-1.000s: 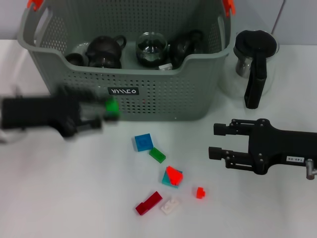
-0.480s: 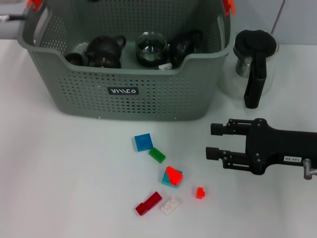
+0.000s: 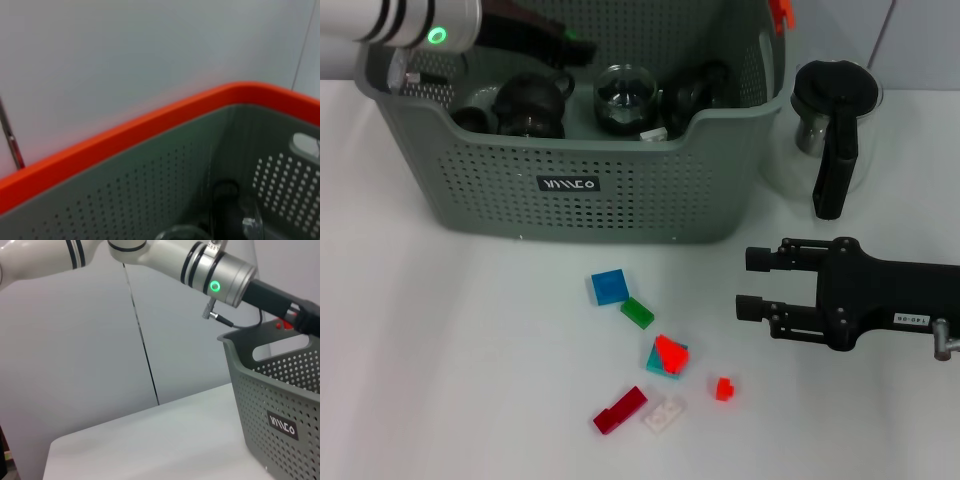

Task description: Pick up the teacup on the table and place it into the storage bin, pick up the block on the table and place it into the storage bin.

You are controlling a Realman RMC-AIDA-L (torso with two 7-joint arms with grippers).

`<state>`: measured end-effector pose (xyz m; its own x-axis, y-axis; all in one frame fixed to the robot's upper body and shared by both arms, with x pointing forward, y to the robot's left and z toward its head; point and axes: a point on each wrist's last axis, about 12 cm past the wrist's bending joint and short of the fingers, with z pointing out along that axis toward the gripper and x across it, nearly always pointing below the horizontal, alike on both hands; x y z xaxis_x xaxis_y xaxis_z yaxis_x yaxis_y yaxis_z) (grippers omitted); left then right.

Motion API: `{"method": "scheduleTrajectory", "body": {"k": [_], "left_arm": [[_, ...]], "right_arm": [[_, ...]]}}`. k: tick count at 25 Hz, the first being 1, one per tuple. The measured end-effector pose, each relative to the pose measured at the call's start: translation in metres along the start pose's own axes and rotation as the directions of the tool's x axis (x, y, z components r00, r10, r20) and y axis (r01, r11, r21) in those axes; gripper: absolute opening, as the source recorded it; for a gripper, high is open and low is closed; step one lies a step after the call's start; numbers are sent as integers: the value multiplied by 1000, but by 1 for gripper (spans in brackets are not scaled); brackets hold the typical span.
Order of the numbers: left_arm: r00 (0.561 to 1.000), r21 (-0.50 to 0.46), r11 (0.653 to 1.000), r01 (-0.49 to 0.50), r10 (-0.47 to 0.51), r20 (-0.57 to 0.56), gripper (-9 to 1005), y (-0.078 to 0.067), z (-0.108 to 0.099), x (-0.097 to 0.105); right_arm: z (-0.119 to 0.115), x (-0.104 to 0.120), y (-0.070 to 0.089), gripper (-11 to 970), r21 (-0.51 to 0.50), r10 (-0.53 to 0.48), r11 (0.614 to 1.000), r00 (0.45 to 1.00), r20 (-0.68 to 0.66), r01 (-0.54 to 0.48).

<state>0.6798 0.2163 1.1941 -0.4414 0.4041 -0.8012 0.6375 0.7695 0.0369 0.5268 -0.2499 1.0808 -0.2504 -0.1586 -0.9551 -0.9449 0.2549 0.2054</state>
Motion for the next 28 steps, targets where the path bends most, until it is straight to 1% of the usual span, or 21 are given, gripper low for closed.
{"method": "scheduleTrajectory", "body": {"k": [2,4,5,6,7,8,10,12,14,16,17,19,21,24,25,28], "left_arm": [[1000,-11,1000,0,1,15,455,-2,-2,-3],[997,-14,1000,12,-11,72,536,-4,-13,-6],[992,-13,1000,21,-19,124,577,-4,-25,-8],[983,-5,1000,21,-20,184,617,-6,-42,-8],[976,-3,1000,18,-17,219,658,-7,-52,-8],[966,12,1000,15,-17,258,676,-9,-66,-3],[949,34,999,-1,-10,316,711,-11,-94,12],[935,72,997,-23,-4,354,747,-12,-114,37],[925,116,990,-79,30,379,783,-14,-130,72],[919,181,969,-165,84,386,818,-21,-138,108],[917,225,953,-203,104,386,836,-24,-140,126],[909,323,908,-266,125,398,865,-34,-141,156],[909,389,876,-286,119,400,886,-41,-137,177],[921,429,858,-283,119,370,917,-53,-120,202],[923,431,853,-293,134,361,899,-56,-114,206],[921,442,828,-344,205,331,845,-72,-92,216]], "right_arm": [[0,-1,0,645,0,-3,1000,1000,0,3],[0,-1,-1,645,0,-5,1000,1000,0,5],[0,-2,-1,645,-1,-6,1000,1000,0,6],[0,-2,-1,645,-1,-7,1000,1000,0,7],[0,-2,-1,645,0,-7,1000,1000,-1,7],[-1,-2,-2,645,1,-8,1000,1000,-2,8],[-1,-2,-2,646,2,-9,1000,1000,-3,9],[-2,-3,-2,646,5,-11,1000,1000,-1,11],[-2,-3,-3,646,8,-12,1000,1000,1,12],[-3,-3,-3,646,10,-13,1000,1000,3,12],[-3,-3,-3,646,12,-14,1000,1000,3,14],[-2,-3,-3,646,14,-15,1000,1000,3,15],[-1,-3,-3,646,14,-15,1000,1000,3,15],[-1,-3,-4,644,16,-11,1000,1000,0,11],[-1,-3,-4,644,17,-9,1000,1000,0,9],[-2,-2,-4,644,19,-5,1000,1000,0,5]]}}
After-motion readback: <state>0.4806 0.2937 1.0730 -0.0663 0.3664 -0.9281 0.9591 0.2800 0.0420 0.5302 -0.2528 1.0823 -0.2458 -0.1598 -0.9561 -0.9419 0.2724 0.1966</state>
